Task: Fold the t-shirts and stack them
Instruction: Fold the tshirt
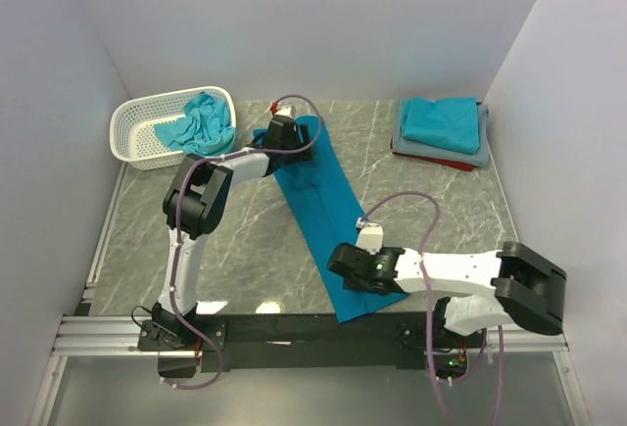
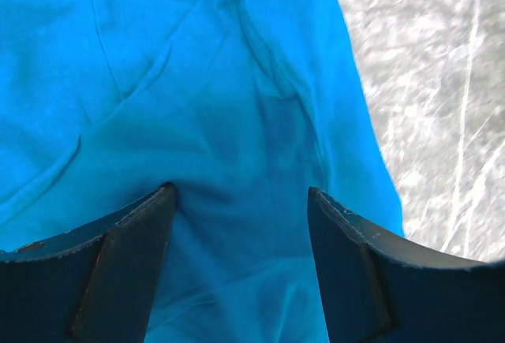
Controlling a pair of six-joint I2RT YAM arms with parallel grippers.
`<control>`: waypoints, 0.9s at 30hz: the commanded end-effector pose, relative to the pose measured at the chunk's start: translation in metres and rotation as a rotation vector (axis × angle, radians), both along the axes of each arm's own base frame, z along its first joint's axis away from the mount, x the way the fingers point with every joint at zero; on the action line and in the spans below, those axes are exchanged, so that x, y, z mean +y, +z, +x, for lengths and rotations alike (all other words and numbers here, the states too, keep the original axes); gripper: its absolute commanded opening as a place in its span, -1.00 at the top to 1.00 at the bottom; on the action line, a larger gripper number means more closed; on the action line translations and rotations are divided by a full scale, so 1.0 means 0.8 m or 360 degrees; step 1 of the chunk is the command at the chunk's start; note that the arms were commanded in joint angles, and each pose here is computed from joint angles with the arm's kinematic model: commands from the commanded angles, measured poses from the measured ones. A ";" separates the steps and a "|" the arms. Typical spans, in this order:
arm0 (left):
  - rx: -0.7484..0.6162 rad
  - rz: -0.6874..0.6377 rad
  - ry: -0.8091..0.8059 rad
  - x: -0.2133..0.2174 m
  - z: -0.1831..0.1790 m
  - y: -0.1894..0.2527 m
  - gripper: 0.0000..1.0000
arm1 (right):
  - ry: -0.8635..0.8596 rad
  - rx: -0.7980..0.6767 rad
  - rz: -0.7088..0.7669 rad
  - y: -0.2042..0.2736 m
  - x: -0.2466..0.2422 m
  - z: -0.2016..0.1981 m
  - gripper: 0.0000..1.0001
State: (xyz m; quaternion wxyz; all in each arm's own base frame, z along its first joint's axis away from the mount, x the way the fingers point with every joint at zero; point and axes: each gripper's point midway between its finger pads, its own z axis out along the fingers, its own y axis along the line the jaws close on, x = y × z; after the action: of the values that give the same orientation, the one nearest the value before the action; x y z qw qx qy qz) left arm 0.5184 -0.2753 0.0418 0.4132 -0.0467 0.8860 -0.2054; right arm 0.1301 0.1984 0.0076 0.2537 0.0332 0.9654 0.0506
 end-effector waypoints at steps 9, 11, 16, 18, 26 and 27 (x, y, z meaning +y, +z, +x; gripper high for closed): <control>0.0064 -0.0073 -0.0305 -0.022 0.039 -0.020 -0.50 | 0.0210 0.0104 0.0302 -0.005 0.142 0.007 0.00; 0.0121 -0.0086 -0.0316 -0.022 0.042 -0.034 -0.50 | 0.0259 0.0085 0.0310 0.002 0.159 0.013 0.00; 0.0072 -0.0201 -0.0411 -0.036 0.064 -0.018 -0.51 | 0.0336 0.0013 0.0337 0.018 0.192 0.034 0.00; 0.0042 -0.0246 -0.0473 -0.044 0.067 -0.009 -0.54 | 0.0353 -0.0006 0.0317 0.020 0.197 0.040 0.00; -0.0330 -0.0373 -0.0578 -0.058 0.053 0.138 -0.62 | 0.0330 -0.0242 0.0258 0.081 0.177 0.067 0.00; -0.0355 -0.0365 -0.0554 -0.053 0.048 0.145 -0.63 | 0.0323 -0.0239 0.0221 0.082 0.166 0.063 0.00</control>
State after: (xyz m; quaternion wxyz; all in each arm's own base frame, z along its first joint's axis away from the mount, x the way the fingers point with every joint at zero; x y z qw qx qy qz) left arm 0.5653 -0.3081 0.0601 0.3887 0.0481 0.8529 -0.3451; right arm 0.1701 0.3440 0.0375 0.2703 -0.0559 0.9489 0.1528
